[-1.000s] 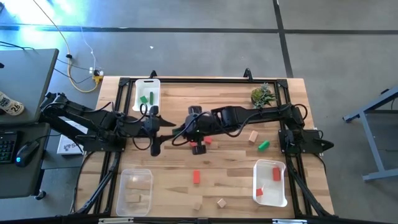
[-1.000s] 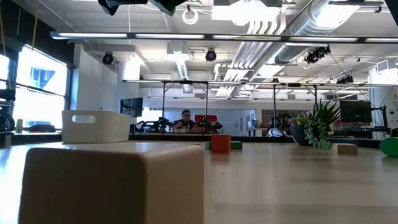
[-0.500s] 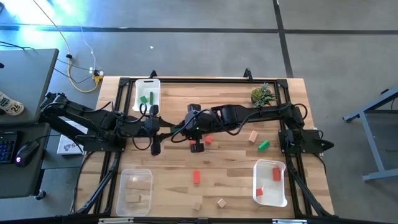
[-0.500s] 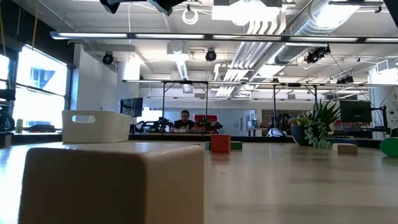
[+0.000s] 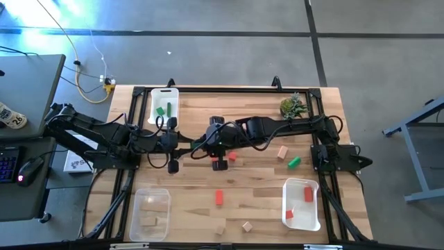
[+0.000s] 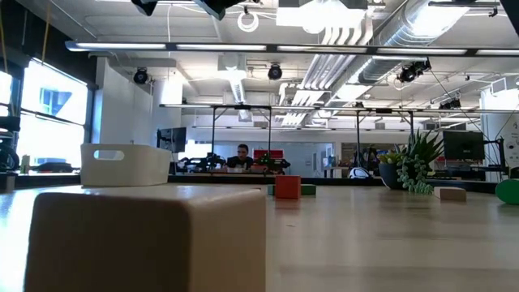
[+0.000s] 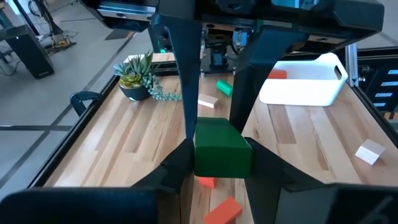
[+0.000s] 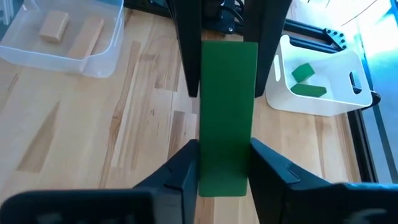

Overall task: Sort & place blocks by color
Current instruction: Put the green block into the top white bin

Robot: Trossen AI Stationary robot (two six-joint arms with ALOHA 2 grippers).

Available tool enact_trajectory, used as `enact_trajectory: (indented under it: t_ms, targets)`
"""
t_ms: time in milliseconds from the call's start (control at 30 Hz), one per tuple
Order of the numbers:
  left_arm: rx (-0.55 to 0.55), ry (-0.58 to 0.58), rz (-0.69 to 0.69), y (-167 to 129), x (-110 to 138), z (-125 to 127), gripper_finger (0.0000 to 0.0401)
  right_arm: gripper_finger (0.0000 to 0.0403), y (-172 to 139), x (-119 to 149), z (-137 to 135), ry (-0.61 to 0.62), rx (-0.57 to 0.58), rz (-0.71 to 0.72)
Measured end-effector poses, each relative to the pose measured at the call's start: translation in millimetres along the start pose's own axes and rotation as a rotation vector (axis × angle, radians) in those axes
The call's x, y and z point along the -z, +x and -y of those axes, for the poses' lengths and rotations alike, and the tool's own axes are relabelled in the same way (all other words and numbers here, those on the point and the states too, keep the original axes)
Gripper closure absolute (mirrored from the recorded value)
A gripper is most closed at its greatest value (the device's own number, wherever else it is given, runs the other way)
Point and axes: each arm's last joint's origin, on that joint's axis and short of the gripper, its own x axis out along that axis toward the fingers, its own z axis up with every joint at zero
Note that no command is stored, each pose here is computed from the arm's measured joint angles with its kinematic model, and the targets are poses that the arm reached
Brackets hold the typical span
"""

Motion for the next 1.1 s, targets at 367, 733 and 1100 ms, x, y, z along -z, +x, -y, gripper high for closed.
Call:
enact_trajectory:
  t_ms: [367,733,1100]
  targets:
    - [-0.120,0.070,-0.140,-1,15,-5,0.0315,0.0177,0,7,1,0.029,0.102,-0.081]
    - [-0.440,-0.043,-0.353,3,37,-48,0.0315,0.0160,-1,13,1,0.070,0.101,-0.140]
    - [-0.658,-0.270,-0.490,0,53,-104,0.0315,0.0160,-1,14,1,0.077,0.100,-0.147]
